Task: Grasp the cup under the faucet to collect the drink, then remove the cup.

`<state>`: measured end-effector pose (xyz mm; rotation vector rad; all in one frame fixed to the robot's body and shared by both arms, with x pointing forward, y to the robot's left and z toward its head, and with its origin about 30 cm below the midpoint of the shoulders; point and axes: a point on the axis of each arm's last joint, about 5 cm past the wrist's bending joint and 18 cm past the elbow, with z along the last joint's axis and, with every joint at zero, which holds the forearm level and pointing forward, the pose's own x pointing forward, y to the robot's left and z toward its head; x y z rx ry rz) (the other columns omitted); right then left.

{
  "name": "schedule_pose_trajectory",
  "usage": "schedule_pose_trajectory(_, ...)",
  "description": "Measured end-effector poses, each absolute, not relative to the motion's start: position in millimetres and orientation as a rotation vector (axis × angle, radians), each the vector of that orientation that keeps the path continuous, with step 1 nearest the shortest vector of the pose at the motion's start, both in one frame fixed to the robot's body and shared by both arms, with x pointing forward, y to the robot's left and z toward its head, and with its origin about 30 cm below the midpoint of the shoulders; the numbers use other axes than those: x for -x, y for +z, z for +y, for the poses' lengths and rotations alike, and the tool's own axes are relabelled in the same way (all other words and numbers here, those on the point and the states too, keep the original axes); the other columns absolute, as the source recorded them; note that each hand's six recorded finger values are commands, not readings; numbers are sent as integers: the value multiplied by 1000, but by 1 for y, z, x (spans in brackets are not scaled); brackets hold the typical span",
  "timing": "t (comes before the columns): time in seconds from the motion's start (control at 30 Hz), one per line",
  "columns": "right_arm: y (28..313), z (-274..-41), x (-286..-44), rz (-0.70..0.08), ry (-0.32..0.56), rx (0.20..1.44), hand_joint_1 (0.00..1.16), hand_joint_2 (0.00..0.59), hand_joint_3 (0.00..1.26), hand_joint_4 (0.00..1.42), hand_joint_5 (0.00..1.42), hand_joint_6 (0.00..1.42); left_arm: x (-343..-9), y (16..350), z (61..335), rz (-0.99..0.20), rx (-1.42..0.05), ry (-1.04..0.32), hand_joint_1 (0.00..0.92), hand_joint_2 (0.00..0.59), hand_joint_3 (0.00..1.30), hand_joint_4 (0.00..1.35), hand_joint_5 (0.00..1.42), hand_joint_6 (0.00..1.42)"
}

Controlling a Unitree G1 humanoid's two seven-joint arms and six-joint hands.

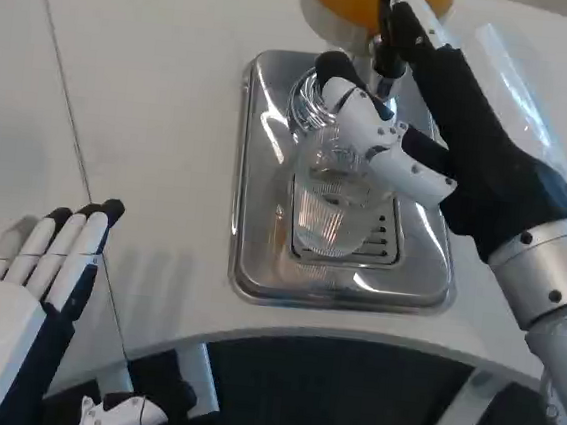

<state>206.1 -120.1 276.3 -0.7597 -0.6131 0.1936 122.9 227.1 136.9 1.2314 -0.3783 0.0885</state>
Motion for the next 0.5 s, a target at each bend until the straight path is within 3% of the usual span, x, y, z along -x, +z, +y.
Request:
schedule_pose_trajectory(0.23, 280, -116, -204, -643, 147, 973, 103, 470, 32, 0, 0, 16, -124, 135, 224, -360, -1235, 118, 0, 64, 0, 0, 2, 48)
schedule_pose_trajectory(0.5, 283, -112, -202, -625, 148, 1037, 95, 481, 43, 0, 0, 29, -126, 134, 225, -359, -1234, 126, 0, 65, 0, 0, 3, 59)
